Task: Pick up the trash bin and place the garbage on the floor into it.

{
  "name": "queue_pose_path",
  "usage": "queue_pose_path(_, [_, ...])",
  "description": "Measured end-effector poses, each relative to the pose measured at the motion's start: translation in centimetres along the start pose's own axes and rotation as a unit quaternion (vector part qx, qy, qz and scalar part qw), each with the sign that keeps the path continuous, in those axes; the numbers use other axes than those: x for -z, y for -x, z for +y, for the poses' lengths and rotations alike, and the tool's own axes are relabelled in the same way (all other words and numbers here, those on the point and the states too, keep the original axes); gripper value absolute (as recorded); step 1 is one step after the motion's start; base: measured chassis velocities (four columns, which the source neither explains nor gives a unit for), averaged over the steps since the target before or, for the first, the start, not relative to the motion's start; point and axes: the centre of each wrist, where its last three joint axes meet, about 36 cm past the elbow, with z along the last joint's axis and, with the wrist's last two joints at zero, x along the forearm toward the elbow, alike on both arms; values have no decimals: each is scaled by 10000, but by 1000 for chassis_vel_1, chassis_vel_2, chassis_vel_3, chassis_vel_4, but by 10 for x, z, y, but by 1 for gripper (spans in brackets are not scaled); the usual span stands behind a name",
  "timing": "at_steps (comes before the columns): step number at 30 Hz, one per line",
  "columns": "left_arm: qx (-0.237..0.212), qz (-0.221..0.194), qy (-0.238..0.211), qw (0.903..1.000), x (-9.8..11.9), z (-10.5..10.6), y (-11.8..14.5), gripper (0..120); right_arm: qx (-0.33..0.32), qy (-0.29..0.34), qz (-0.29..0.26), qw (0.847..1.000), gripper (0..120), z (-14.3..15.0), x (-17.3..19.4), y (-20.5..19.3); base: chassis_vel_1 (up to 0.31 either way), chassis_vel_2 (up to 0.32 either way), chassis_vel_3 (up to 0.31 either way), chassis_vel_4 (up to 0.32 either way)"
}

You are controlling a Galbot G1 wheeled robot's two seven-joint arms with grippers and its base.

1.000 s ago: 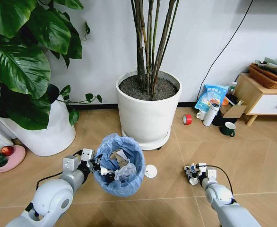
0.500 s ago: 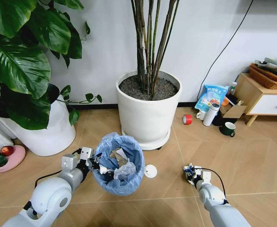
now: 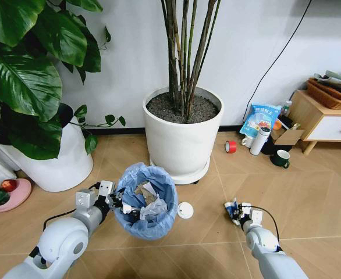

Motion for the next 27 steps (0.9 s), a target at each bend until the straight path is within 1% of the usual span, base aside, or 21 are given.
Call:
queue_pose_path(1, [0,0,0,10000,0,0,0,0,0,0,0,10000,0,0,0,0,0,0,0,0])
queue_pose_path(2, [5,1,9,10000,0,1,0,0,-9,-75,-229,9997,0,-5,12,-8,0,0,0,0])
queue_pose_path(4, [7,5,10,10000,0,1,0,0,-9,-116,-337,9994,0,-7,17,-11,0,0,0,0])
queue_pose_path(5, [17,21,9,10000,0,2,1,0,43,-265,-671,9974,0,-11,36,-24,0,0,0,0])
queue_pose_path(7, [18,39,3,10000,-1,2,2,0,177,-433,-1008,9938,0,-13,58,-39,0,0,0,0])
queue_pose_path(8, [18,39,3,10000,-1,2,2,0,177,-433,-1008,9938,0,-13,58,-39,0,0,0,0])
queue_pose_path(11, [10,65,-14,10000,-3,1,5,0,655,-806,-1723,9795,0,-3,107,-77,0,0,0,0])
queue_pose_path(12, [8,71,-18,10000,-3,1,6,0,811,-890,-1895,9745,0,2,118,-89,0,0,0,0])
queue_pose_path(13, [8,71,-18,10000,-3,1,6,0,811,-890,-1895,9745,0,2,118,-89,0,0,0,0])
queue_pose_path(16, [8,95,-28,10000,-4,2,10,0,1347,-1086,-2315,9573,0,19,148,-124,0,0,0,0])
queue_pose_path(18, [-8,102,-36,9999,-4,2,13,0,1714,-1146,-2513,9457,0,34,162,-145,0,0,0,0])
queue_pose_path(19, [-31,106,-47,9999,-3,1,14,0,1986,-1169,-2622,9371,0,46,170,-159,0,0,0,0])
queue_pose_path(20, [-31,106,-47,9999,-3,1,14,0,1986,-1169,-2622,9371,0,46,170,-159,0,0,0,0])
queue_pose_path(21, [-72,109,-67,9999,-3,1,16,0,2245,-1196,-2707,9284,0,57,176,-171,0,0,0,0])
queue_pose_path(24, [-169,114,-117,9997,-1,1,21,0,2829,-1310,-2803,9079,0,83,185,-190,0,0,0,0])
queue_pose_path(25, [-196,113,-121,9997,0,1,22,0,2963,-1337,-2816,9028,0,88,186,-193,0,0,0,0])
queue_pose_path(26, [-196,113,-121,9997,0,1,22,0,2963,-1337,-2816,9028,0,88,186,-193,0,0,0,0])
queue_pose_path(27, [-268,105,-121,9995,2,1,26,0,3259,-1373,-2819,8919,0,102,189,-200,0,0,0,0])
